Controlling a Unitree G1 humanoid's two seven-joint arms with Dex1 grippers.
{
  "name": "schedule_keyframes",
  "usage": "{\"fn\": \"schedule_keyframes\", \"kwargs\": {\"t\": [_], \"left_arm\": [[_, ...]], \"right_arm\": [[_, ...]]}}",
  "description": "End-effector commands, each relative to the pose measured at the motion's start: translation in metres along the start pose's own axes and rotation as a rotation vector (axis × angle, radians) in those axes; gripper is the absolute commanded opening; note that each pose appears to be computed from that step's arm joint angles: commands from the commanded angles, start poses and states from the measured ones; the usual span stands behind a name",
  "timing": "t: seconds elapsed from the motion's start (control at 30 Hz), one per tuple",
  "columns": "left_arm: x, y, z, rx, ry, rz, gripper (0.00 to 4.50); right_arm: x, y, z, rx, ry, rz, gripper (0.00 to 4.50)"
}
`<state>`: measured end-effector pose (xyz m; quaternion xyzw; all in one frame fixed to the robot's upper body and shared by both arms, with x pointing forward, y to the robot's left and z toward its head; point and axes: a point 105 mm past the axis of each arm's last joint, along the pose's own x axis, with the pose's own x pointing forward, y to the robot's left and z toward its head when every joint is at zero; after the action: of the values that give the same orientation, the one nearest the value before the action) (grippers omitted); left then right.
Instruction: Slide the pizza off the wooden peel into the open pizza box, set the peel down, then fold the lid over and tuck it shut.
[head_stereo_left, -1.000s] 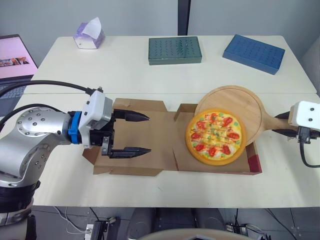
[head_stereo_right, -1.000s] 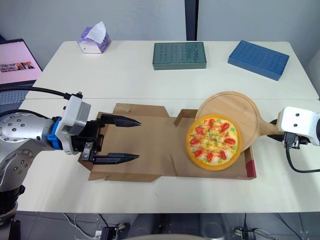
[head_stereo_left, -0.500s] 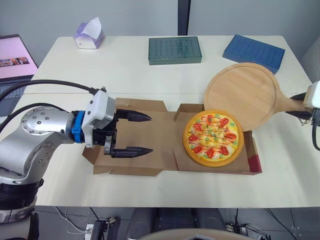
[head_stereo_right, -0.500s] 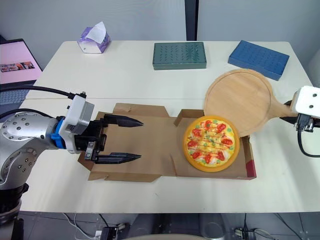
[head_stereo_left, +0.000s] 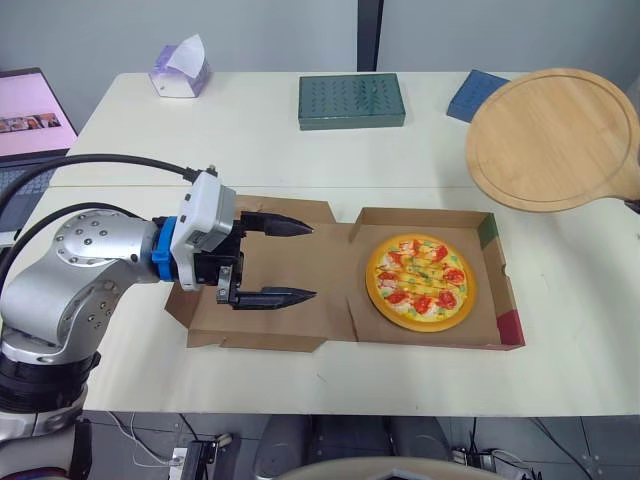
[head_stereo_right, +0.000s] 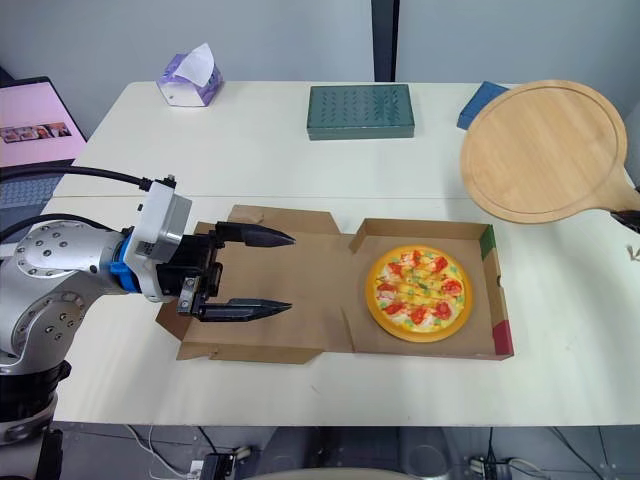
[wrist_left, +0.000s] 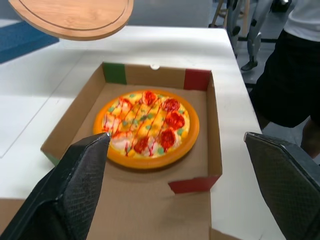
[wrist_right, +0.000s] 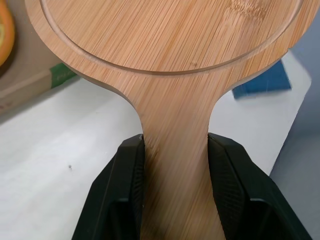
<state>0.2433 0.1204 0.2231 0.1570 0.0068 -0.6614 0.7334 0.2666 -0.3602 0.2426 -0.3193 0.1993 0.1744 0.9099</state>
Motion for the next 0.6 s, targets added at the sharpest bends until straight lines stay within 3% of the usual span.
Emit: {"fn": "schedule_keyframes", "kwargs": {"t": [0.03, 0.23, 0.6], "left_arm": [[0.005, -0.002, 0.016, 0.041, -0.046, -0.008, 4.50], [0.011, 0.003, 0.025, 0.050, -0.078, 0.004, 4.50], [0.018, -0.012, 0.034, 0.046, -0.119, -0.098, 4.50]], "right_arm": [[-0.011, -0.006, -0.002, 0.100, -0.060, -0.094, 1.56], [0.009, 0.011, -0.035, 0.309, -0.047, -0.128, 1.56], [0.046, 0.019, -0.070, 0.458, 0.031, -0.146, 1.56]]}}
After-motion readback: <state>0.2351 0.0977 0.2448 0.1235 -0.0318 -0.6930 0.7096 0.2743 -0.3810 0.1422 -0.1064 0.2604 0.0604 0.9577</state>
